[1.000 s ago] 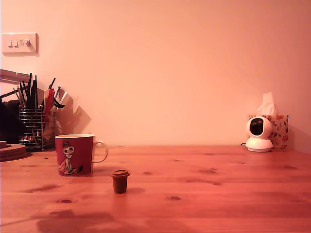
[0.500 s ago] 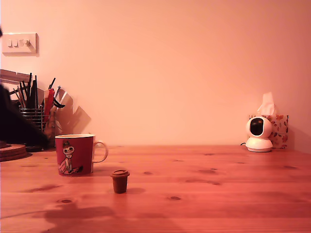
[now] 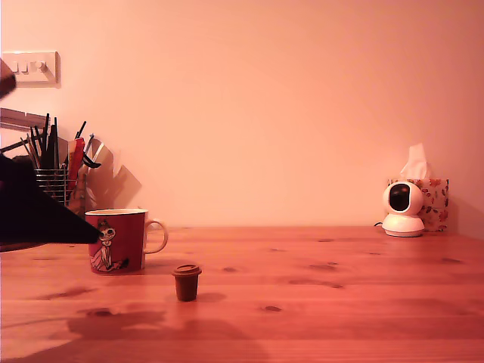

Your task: Pick up the coffee capsules on the table and drop them inside the coffee cup

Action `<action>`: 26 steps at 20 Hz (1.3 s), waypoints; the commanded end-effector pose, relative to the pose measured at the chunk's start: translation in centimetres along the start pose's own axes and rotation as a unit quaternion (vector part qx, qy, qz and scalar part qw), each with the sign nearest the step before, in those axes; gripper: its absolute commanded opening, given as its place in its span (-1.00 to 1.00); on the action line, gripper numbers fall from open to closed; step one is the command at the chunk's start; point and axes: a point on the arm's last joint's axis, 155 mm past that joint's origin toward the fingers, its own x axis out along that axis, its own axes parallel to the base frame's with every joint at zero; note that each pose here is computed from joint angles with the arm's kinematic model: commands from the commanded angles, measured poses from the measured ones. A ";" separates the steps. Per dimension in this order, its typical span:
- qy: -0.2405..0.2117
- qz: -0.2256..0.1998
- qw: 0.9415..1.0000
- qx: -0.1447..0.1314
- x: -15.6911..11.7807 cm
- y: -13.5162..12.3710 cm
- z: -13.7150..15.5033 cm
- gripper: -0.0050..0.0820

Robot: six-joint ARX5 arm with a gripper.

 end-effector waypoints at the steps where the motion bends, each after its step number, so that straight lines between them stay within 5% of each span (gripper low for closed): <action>1: 0.005 -0.003 1.000 -0.016 0.4 -0.1 -1.0 0.15; 26: 0.005 -0.044 0.999 -0.029 5.8 -0.2 -3.5 0.15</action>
